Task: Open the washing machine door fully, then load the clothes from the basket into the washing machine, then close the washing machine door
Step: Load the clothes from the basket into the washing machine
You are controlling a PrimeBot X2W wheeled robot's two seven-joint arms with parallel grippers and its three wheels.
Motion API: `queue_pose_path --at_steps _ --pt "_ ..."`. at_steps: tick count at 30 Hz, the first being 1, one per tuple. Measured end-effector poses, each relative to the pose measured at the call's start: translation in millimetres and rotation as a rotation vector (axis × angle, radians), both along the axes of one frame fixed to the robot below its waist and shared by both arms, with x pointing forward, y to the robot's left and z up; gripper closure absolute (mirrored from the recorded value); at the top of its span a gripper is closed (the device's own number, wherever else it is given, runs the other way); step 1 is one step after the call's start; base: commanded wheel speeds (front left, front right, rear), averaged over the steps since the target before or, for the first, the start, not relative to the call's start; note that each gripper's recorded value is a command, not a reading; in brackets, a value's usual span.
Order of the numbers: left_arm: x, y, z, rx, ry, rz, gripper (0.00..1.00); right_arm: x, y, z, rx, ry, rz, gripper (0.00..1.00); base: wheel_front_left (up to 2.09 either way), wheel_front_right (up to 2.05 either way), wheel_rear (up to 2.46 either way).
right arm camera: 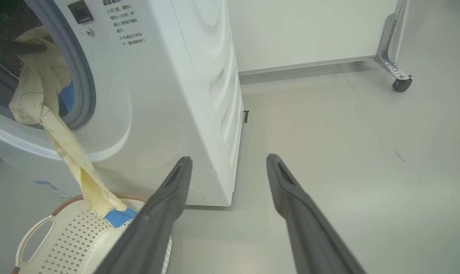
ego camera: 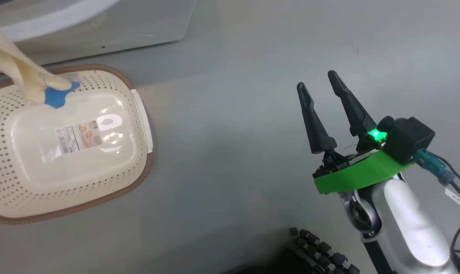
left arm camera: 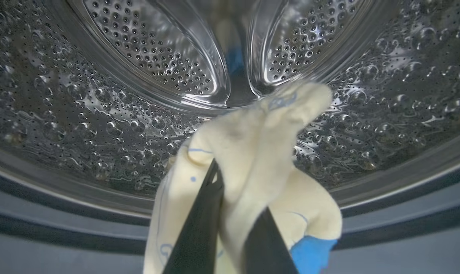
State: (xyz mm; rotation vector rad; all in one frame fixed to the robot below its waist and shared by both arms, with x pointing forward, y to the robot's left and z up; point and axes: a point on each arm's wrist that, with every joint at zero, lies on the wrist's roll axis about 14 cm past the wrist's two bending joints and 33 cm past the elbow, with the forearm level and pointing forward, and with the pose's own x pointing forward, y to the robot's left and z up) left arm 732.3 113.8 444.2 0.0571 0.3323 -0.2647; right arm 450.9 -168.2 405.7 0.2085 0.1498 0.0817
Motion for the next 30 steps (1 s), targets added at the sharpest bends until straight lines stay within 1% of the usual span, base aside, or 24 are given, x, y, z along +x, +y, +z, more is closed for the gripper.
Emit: queue_pose_path --at_steps 6,9,15,19,20,21,22,25,30 --pt "32.1 6.1 3.2 0.024 -0.005 -0.003 1.00 2.4 -4.9 -14.4 -0.001 0.036 -0.010 0.00 0.00 0.00 0.00" --pt "45.6 5.2 6.1 0.027 -0.066 -0.009 1.00 3.0 -10.0 -18.5 -0.003 0.047 -0.022 0.00 0.00 0.00 0.00" --pt "59.3 -2.1 19.5 -0.028 -0.265 -0.012 1.00 1.6 -13.9 -26.0 -0.009 0.067 -0.033 0.00 0.00 0.00 0.00" --pt "61.5 3.5 7.3 -0.117 -0.267 0.038 1.00 5.1 -12.2 -25.8 -0.003 0.061 -0.027 0.00 0.00 0.00 0.00" --pt "61.5 4.6 3.3 -0.131 -0.258 0.049 0.75 6.4 -11.6 -25.4 -0.003 0.058 -0.024 0.00 0.00 0.00 0.00" --pt "61.0 4.5 -1.8 -0.132 -0.243 0.052 0.45 7.5 -11.3 -24.8 -0.003 0.055 -0.022 0.00 0.00 0.00 0.00" --pt "60.4 4.7 -6.2 -0.134 -0.230 0.057 0.00 8.0 -10.8 -24.7 -0.003 0.054 -0.021 0.00 0.00 0.00 0.00" --pt "59.6 4.7 -9.2 -0.163 -0.221 0.069 0.00 8.2 -10.3 -24.5 -0.002 0.053 -0.019 0.00 0.00 0.00 0.00" --pt "53.1 5.0 -16.7 -0.157 -0.212 0.069 0.00 10.7 -11.8 -19.3 -0.010 0.035 -0.021 0.00 0.00 0.00 0.00"
